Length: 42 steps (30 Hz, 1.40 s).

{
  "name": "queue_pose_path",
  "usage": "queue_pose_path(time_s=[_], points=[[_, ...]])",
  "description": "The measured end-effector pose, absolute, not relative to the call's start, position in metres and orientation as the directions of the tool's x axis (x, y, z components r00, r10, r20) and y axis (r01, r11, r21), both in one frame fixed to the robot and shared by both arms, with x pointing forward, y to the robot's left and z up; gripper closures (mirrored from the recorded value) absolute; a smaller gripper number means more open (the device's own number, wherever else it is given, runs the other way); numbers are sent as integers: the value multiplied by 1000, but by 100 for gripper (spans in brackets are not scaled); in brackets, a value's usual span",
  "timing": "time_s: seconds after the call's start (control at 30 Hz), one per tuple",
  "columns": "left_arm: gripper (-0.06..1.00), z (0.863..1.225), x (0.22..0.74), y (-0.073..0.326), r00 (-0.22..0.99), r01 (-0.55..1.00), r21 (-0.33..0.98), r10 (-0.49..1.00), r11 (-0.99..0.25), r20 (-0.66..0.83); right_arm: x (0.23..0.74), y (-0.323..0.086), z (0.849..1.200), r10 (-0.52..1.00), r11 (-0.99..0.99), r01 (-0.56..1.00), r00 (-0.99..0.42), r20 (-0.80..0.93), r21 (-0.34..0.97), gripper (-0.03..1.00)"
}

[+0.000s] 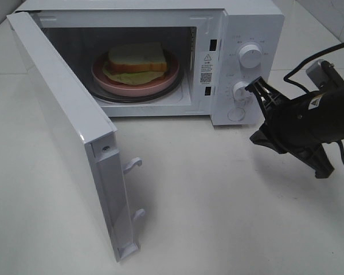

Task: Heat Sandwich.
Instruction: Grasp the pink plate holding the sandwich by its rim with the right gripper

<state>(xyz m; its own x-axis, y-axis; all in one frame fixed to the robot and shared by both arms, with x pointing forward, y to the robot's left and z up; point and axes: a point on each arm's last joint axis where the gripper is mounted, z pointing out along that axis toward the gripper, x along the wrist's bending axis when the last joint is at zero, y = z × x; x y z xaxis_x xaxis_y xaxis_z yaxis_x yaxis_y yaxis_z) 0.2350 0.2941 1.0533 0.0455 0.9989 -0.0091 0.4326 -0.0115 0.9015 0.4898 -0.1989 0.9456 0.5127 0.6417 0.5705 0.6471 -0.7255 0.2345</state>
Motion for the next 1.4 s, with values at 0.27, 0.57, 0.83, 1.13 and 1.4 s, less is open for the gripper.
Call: queue_pose_path(time_s=[0.27, 0.57, 0.83, 1.13, 1.4], points=[[-5, 1053, 235, 294, 46, 433, 902, 999, -12, -9, 470, -201, 954, 826, -500, 828, 367, 428, 256, 93], [-5, 1053, 235, 294, 46, 433, 902, 999, -12, -9, 472, -194, 973, 950, -160, 955, 80, 303, 251, 91], [-5, 1053, 235, 294, 46, 433, 902, 999, -12, -9, 471, -192, 986, 912, 316, 910, -370, 177, 269, 88], [-5, 1053, 235, 294, 46, 433, 902, 999, -12, -9, 469, -195, 989, 603, 766, 581, -798, 9, 275, 86], [-5, 1053, 235, 294, 46, 433, 902, 999, -12, -9, 469, -198, 988, 134, 972, 104, -982, -133, 210, 83]])
